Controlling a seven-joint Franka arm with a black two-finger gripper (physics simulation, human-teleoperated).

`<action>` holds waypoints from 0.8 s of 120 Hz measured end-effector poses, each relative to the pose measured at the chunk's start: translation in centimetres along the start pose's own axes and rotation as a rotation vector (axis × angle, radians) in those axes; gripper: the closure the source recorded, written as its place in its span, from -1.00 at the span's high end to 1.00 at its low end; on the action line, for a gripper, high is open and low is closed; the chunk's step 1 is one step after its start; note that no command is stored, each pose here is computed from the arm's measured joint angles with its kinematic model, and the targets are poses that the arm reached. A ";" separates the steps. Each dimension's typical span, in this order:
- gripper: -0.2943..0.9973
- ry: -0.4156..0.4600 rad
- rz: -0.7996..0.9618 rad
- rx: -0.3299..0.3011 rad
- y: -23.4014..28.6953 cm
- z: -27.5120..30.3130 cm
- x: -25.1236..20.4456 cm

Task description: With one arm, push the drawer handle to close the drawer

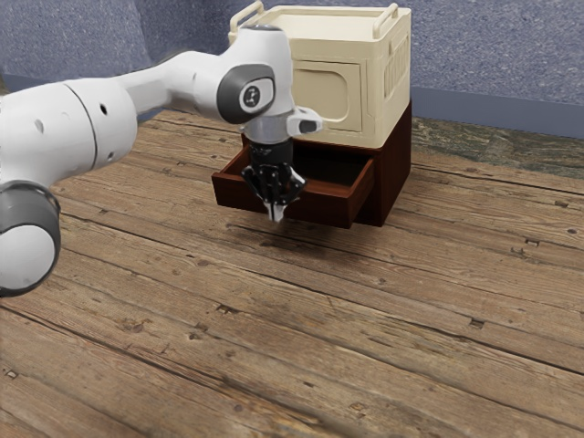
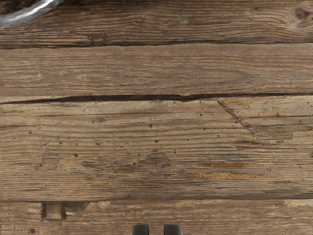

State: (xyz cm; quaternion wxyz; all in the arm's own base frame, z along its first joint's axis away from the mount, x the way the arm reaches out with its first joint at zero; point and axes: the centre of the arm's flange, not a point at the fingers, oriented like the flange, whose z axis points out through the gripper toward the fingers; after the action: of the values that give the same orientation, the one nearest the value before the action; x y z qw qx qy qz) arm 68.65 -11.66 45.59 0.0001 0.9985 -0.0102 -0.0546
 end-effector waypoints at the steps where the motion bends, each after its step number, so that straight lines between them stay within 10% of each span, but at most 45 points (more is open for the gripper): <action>1: -0.62 0.005 -0.007 0.000 -0.1 0.1 0.1; 96: -0.67 0.223 -0.134 0.026 -6.9 4.6 6.0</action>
State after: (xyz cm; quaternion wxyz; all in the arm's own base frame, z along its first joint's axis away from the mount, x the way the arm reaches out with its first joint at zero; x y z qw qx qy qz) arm 74.21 -4.88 40.36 -0.0155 0.9967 0.0561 0.0568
